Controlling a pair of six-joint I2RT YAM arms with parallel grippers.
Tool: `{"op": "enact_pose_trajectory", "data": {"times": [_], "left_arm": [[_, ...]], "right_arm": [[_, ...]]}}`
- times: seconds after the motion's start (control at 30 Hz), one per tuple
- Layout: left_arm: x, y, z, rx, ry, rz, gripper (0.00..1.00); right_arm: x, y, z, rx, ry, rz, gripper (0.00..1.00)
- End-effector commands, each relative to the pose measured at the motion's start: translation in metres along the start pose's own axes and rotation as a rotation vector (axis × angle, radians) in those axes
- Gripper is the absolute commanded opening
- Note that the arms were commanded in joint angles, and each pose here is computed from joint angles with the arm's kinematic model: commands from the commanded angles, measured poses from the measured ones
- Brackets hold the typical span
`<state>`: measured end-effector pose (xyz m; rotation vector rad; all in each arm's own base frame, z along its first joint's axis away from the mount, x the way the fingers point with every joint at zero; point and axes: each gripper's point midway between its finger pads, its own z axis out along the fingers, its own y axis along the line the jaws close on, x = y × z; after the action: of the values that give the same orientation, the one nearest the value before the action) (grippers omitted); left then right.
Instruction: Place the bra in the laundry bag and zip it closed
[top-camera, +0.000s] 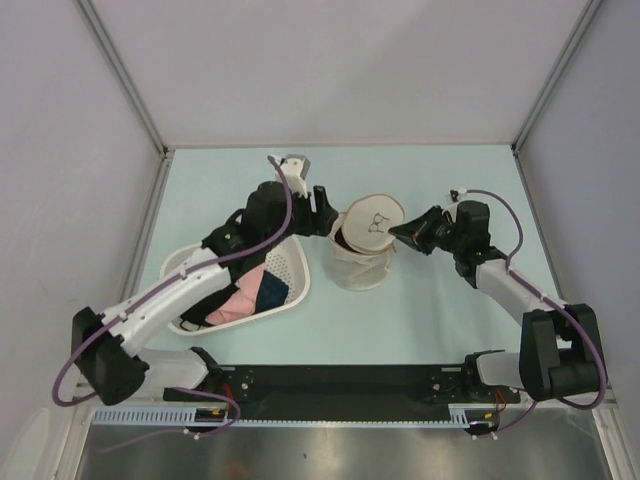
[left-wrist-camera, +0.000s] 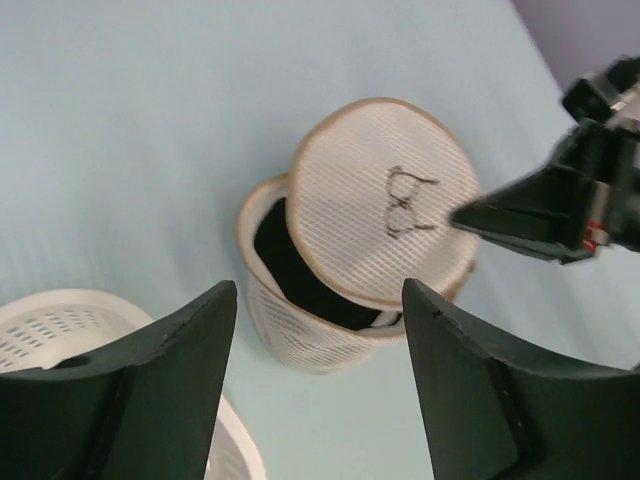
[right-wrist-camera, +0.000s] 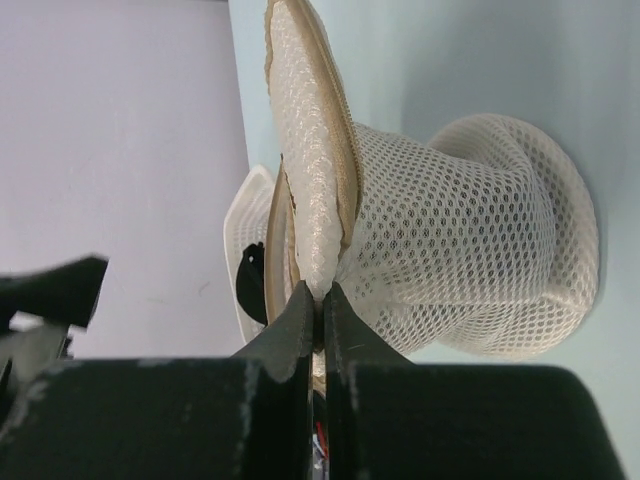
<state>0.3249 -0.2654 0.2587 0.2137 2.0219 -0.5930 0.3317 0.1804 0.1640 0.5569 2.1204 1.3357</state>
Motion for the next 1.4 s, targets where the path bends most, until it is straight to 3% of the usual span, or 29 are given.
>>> {"op": "enact_pose_trajectory", "data": {"times": [0.0,0.17,0.3,0.53,0.77,0.9,1.07,1.23,1.37], "left_arm": [[0.008,-0.018,-0.013,-0.015,-0.134,0.045,0.73],[0.050,-0.053,-0.006,0.075,-0.086,0.112,0.72],[0.054,-0.076,-0.008,0.130,-0.106,0.117,0.72],[0.055,-0.091,-0.012,0.212,-0.174,0.114,0.56],[0.072,-0.115,-0.002,0.298,-0.113,0.107,0.62],[0.071,-0.134,-0.001,0.352,-0.123,0.103,0.46],[0.079,-0.161,-0.003,0.443,-0.144,0.144,0.36],[0.093,-0.174,0.001,0.486,-0.165,0.211,0.45],[0.100,-0.186,0.019,0.480,-0.160,0.234,0.47]], "right_arm": [[-0.015,0.014,-0.011,0.068,-0.102,0.072,0.00],[-0.015,0.021,-0.023,0.117,-0.146,0.129,0.00],[-0.015,0.022,-0.029,0.138,-0.171,0.161,0.00],[-0.008,0.024,-0.034,0.148,-0.152,0.276,0.00],[-0.013,0.042,-0.047,0.121,-0.202,0.309,0.00],[-0.011,0.042,-0.050,0.124,-0.200,0.350,0.00],[-0.009,0.045,-0.050,0.129,-0.221,0.391,0.00],[-0.009,0.050,-0.047,0.142,-0.225,0.418,0.00],[-0.009,0.052,-0.045,0.148,-0.247,0.442,0.00]]}}
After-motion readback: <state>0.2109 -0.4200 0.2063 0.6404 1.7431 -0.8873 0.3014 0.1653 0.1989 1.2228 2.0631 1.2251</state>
